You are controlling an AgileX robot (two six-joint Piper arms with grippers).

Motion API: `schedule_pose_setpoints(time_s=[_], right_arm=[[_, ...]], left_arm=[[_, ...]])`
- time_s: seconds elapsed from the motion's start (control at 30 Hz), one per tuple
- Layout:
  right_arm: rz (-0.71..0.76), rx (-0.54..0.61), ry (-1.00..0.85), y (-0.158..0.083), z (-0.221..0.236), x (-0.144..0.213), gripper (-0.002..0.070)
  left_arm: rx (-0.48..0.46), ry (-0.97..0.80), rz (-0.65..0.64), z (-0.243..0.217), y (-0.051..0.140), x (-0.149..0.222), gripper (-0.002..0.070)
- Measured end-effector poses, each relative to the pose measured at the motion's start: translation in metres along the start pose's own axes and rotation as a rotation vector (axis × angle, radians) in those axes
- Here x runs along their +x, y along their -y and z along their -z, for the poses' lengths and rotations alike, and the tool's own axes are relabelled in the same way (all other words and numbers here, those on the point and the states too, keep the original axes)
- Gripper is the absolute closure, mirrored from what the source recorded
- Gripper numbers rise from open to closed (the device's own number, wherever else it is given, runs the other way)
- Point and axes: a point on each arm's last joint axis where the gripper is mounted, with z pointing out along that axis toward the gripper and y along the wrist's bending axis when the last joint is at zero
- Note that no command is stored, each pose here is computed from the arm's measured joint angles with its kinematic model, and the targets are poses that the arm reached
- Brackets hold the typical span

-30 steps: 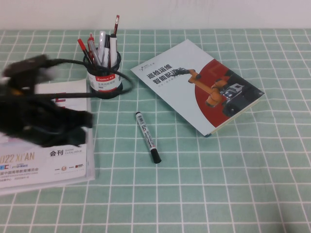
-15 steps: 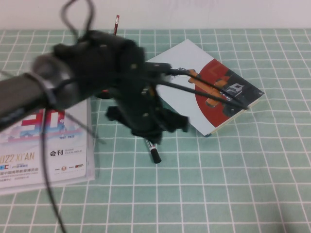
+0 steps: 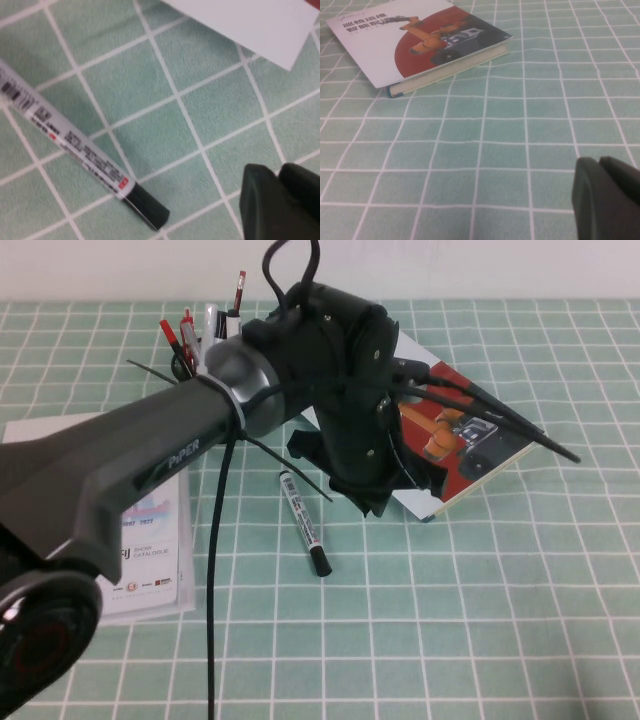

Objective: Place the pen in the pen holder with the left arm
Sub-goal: Pick up the pen on the table

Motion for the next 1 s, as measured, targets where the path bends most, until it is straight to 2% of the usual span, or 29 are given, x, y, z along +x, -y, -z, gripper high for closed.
schedule_pose_setpoints(time_s=[0.1, 0.2, 0.3, 0.5, 0.6, 0.77, 1.0], right_arm=[[0.0, 0.0, 0.0, 0.0, 0.0, 0.0, 0.0696], [0.0, 0.0, 0.0, 0.0, 0.0, 0.0, 0.0696], [0.0, 0.0, 0.0, 0.0, 0.0, 0.0, 0.0696], [-0.002, -0.001, 0.0, 0.0, 0.0, 0.0, 0.0696], [-0.002, -0.001, 0.0, 0.0, 0.0, 0.0, 0.0696], [-0.002, -0.001, 0.0, 0.0, 0.0, 0.0, 0.0696], [-0.002, -0.001, 0.0, 0.0, 0.0, 0.0, 0.0696]], left_arm=[[-0.004, -0.003, -0.011, -0.003, -0.004, -0.001, 0.0563], [-0.011, -0.012, 0.011, -0.007, -0.012, -0.003, 0.0452], [-0.023, -0.027, 0.118, -0.009, -0.021, -0.003, 0.0383], [-0.058, -0.057, 0.351, -0.019, -0.042, -0.005, 0.0358], [-0.094, -0.081, 0.415, -0.03, -0.056, -0.005, 0.0356], [-0.145, -0.105, 0.464, -0.042, -0.073, -0.005, 0.0356], [-0.158, -0.118, 0.498, -0.055, -0.079, -0.004, 0.0356]])
